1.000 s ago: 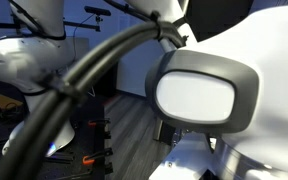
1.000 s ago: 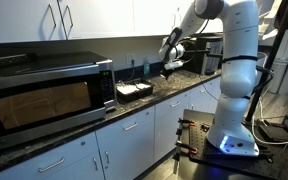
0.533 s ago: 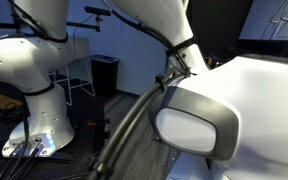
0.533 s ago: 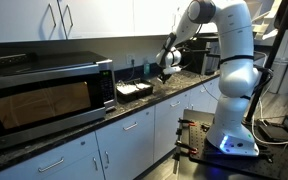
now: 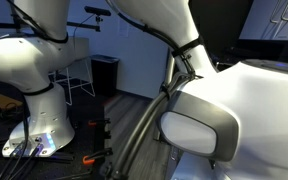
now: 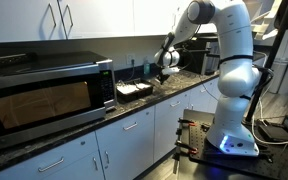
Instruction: Remove a knife from the black rack and put it on the counter
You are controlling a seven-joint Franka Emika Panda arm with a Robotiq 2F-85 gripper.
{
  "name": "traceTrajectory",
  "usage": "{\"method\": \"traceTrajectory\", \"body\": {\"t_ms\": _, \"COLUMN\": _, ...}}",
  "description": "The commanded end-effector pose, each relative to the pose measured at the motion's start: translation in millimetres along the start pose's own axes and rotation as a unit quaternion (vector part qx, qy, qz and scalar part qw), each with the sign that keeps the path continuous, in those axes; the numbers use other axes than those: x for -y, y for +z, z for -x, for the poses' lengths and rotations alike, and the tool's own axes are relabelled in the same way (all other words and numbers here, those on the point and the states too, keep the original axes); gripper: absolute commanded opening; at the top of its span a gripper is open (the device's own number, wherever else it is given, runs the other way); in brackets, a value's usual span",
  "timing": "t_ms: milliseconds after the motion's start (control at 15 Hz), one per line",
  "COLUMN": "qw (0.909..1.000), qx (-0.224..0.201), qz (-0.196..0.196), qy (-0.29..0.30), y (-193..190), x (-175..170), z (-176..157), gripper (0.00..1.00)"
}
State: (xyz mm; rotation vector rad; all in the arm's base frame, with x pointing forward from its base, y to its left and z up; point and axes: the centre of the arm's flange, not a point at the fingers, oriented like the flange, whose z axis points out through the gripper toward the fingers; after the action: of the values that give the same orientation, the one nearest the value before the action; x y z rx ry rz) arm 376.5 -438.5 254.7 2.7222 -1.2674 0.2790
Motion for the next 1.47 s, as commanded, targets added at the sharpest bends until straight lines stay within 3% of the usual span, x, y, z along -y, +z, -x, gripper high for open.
{"method": "traceTrajectory", "body": {"t_ms": 0, "qw": 0.9998, "qx": -0.012, "qz": 0.003, "qy": -0.015, "y": 16, "x": -8, "z": -6, "gripper": 0.01}}
{"method": "traceTrajectory", "body": {"t_ms": 1067, "qw": 0.9994, "qx": -0.003, "qz": 0.018, "qy": -0.029, "y": 39, "x": -13, "z": -13, "gripper": 0.01}}
{"method": "traceTrajectory", "body": {"t_ms": 1133, "qw": 0.9994, "qx": -0.003, "qz": 0.018, "qy": -0.029, "y": 40, "x": -14, "z": -13, "gripper": 0.04}}
{"method": "traceTrajectory", "body": {"t_ms": 1267, "qw": 0.9994, "qx": -0.001, "qz": 0.021, "qy": -0.029, "y": 40, "x": -13, "z": -11, "gripper": 0.3}}
{"method": "traceTrajectory", "body": {"t_ms": 1400, "qw": 0.9994, "qx": -0.001, "qz": 0.022, "qy": -0.028, "y": 39, "x": -12, "z": -9, "gripper": 0.43}}
